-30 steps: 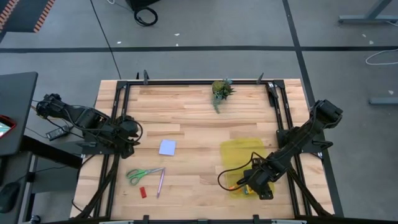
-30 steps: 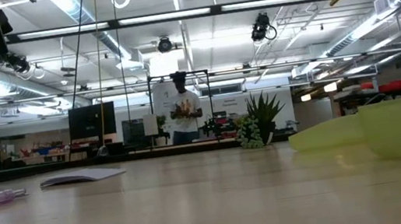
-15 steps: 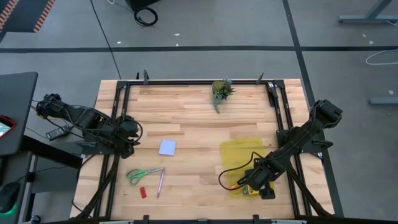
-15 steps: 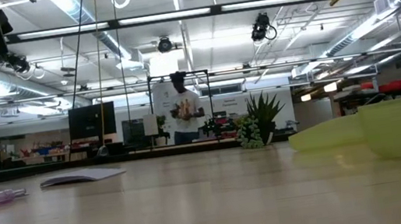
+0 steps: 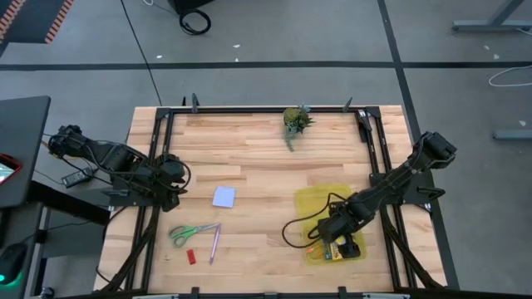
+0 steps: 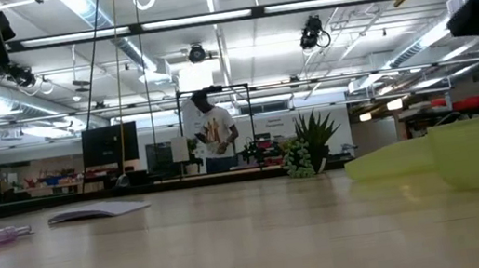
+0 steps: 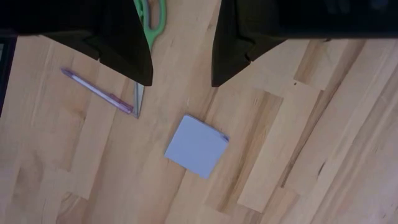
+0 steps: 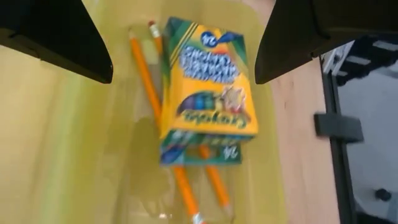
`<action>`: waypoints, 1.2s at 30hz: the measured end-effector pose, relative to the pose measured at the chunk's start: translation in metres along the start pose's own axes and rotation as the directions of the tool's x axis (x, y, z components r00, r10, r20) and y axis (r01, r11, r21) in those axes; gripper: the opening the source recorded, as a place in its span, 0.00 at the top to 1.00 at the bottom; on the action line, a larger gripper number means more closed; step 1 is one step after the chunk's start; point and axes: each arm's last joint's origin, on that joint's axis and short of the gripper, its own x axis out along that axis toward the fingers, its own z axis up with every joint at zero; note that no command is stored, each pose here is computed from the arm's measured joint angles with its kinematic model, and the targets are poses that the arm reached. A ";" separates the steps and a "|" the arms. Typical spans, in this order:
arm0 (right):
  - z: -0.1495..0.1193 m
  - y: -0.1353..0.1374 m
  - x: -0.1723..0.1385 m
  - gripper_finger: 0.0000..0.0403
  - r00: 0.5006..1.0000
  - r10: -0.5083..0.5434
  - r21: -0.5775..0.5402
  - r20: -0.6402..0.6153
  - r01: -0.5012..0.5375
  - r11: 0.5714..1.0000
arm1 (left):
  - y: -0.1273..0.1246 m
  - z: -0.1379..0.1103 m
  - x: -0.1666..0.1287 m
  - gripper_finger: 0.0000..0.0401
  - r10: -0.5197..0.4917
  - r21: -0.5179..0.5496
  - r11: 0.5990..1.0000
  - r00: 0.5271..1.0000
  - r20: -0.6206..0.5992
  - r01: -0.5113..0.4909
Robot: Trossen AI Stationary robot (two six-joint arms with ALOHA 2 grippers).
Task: Pack school essentials
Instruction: Put the white notepad into the yellow supply box
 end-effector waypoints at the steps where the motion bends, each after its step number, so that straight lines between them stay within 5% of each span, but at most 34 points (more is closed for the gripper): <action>1: 0.003 -0.003 -0.002 0.01 1.000 -0.001 0.006 0.009 0.001 1.000 | 0.000 0.000 0.000 0.57 0.000 0.001 1.000 1.000 0.000 0.000; 16: 0.041 -0.041 -0.026 0.01 0.971 -0.073 0.021 0.228 0.070 0.997 | 0.001 0.002 0.000 0.57 0.055 0.054 0.997 0.997 0.062 -0.058; 23: 0.066 -0.059 -0.038 0.01 0.874 -0.160 0.000 0.458 0.180 0.984 | 0.001 0.005 0.000 0.57 0.071 0.088 0.993 0.992 0.108 -0.081; 36: 0.111 -0.114 -0.032 0.01 0.754 -0.221 0.059 0.619 0.236 0.970 | -0.018 0.010 0.000 0.57 -0.047 0.266 0.963 0.954 0.298 -0.036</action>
